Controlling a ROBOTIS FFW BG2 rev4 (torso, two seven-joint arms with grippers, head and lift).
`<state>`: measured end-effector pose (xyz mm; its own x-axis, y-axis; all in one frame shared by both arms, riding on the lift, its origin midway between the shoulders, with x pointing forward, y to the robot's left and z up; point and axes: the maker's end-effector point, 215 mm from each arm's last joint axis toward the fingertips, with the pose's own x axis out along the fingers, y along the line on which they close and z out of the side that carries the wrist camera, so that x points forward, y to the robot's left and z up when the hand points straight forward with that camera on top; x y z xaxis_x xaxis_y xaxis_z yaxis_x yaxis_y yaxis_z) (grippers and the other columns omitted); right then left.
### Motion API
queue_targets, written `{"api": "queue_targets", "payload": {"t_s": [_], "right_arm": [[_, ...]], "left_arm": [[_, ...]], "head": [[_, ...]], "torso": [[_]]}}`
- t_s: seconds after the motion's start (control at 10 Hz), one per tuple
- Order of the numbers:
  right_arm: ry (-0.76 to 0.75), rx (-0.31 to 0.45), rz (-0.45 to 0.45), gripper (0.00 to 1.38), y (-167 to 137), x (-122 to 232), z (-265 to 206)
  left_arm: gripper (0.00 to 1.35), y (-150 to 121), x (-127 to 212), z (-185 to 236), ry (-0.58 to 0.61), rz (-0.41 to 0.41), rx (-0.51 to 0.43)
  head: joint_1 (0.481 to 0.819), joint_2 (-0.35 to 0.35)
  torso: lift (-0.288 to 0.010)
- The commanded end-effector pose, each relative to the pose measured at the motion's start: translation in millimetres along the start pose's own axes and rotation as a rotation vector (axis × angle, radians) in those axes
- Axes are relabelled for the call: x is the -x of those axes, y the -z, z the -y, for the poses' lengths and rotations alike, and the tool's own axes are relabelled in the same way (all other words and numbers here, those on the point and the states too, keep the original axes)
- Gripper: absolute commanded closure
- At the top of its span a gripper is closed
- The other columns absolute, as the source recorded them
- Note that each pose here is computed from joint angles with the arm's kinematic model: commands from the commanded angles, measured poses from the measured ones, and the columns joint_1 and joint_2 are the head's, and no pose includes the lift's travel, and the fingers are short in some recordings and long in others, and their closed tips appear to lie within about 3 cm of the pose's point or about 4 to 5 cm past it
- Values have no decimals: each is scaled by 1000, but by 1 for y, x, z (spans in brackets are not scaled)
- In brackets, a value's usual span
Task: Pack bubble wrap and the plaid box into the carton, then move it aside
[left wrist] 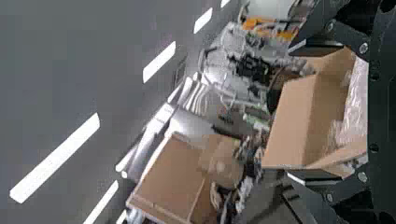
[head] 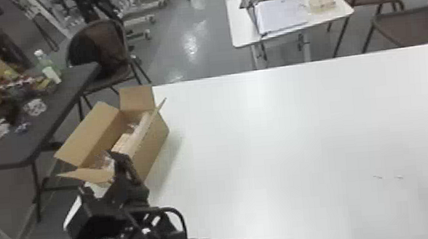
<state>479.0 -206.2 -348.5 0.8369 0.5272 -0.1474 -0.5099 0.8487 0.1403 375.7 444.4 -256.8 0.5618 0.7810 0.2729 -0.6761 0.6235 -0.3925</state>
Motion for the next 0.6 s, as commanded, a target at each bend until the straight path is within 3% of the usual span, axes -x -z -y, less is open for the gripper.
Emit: {"api": "queue_targets", "payload": {"t_s": [0.0,0.2,0.4,0.5], "right_arm": [[51,40,12,133,1,20,8],[102,86,49,134,11,32,4],[169,142,118,136,22,48,-5],[196,156,103,136,41,63,-6]], "left_arm": [[220,-15,33,46,188,-11,-62],[220,-7,65,104,465,-14,-133],[220,48,117,100,669,-188,-240],[222,69,140,88,720,-269,-284]], "head": [[695,333],[695,195],[695,110],[695,80]], "torso": [[-166],[-166],[-166],[-166]]}}
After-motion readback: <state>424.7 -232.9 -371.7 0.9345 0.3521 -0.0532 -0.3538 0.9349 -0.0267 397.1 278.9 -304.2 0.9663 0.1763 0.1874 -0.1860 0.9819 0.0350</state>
